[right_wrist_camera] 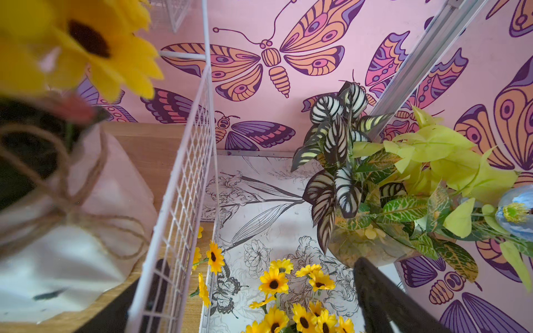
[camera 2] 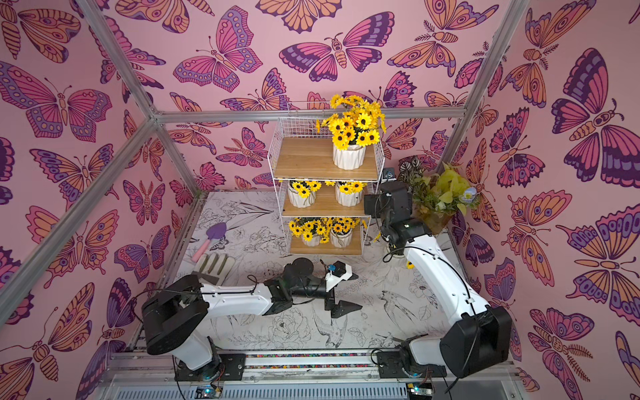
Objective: Take the sunflower pots off the shelves
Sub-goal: Adjust the shelf at the center of the board.
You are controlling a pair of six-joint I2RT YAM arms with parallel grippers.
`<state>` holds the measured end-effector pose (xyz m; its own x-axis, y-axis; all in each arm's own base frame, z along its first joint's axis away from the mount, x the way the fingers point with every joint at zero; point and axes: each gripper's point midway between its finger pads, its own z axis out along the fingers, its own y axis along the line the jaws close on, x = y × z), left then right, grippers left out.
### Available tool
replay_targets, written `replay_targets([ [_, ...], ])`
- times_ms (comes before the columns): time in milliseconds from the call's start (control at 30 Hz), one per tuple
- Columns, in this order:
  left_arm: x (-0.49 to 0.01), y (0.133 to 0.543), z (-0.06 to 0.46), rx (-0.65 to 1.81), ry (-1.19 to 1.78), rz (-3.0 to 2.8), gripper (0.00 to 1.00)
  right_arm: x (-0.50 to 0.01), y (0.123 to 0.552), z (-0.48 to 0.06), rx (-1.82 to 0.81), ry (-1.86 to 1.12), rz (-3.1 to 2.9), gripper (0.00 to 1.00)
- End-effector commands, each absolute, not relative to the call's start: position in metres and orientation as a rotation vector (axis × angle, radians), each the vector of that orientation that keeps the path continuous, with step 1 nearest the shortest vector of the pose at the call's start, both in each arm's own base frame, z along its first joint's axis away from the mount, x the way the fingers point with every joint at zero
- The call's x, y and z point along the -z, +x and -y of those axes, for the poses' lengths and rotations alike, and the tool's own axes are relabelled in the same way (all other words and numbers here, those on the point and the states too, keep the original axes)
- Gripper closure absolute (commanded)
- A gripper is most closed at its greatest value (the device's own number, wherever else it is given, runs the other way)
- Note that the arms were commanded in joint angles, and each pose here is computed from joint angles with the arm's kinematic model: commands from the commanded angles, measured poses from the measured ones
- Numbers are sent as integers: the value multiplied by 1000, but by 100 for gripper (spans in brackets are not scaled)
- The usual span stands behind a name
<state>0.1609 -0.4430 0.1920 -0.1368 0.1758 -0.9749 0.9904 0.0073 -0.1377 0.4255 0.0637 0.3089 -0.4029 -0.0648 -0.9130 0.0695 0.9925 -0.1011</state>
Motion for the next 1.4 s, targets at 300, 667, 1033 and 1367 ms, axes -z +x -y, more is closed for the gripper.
replay_targets([
  [300, -206, 191, 413, 1043, 1147, -1487, 0, -339, 385, -78, -59, -43, -1865, 1],
  [667, -261, 217, 377, 897, 975, -1504, 0, -351, 303, -96, -112, -121, -1790, 1],
  [1033, -357, 227, 321, 735, 743, -1428, 0, -422, 287, -158, -102, -253, -1641, 1],
  [1367, -389, 232, 311, 693, 692, -1381, 0, -473, 334, -195, -55, -218, -1536, 1],
])
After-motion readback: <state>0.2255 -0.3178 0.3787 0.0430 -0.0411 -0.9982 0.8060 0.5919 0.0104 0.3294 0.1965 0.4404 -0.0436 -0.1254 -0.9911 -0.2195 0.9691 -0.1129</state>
